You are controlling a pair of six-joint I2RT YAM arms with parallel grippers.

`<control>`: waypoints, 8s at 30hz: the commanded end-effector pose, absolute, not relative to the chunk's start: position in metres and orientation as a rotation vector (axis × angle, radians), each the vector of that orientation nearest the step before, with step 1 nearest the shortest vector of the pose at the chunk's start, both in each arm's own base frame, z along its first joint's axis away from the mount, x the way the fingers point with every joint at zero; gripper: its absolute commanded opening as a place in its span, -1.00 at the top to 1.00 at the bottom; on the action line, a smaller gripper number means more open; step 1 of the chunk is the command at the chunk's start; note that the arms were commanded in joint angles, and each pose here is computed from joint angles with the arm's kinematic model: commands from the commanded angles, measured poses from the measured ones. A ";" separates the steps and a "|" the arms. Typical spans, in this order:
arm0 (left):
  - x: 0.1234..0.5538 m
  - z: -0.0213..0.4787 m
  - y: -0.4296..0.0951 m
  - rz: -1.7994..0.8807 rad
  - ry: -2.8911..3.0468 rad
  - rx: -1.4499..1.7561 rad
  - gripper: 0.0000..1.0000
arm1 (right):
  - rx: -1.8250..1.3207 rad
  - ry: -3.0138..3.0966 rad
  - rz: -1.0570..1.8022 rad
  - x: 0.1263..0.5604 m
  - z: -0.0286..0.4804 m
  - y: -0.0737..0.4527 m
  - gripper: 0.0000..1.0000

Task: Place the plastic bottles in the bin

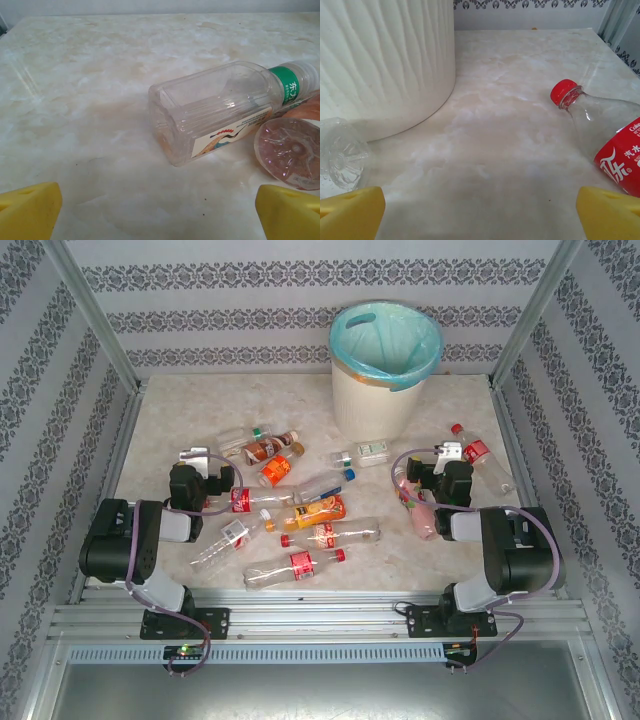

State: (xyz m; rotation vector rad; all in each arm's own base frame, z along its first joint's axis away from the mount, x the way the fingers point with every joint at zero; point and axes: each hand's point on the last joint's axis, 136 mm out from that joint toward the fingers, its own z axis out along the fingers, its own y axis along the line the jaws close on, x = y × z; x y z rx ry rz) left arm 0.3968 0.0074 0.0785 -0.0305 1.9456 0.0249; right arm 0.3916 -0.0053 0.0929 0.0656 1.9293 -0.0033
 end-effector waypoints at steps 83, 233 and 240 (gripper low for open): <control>0.279 0.253 -0.390 -1.148 2.067 0.889 -0.57 | 0.304 2.746 -0.186 0.429 0.103 -0.127 -0.86; 0.446 0.445 -0.328 -0.712 1.855 0.551 -0.59 | -0.160 1.719 0.284 0.541 0.457 0.140 -0.55; 0.398 0.454 -0.298 -0.692 1.854 0.582 -0.58 | -0.093 1.851 0.379 0.445 0.457 0.140 -0.53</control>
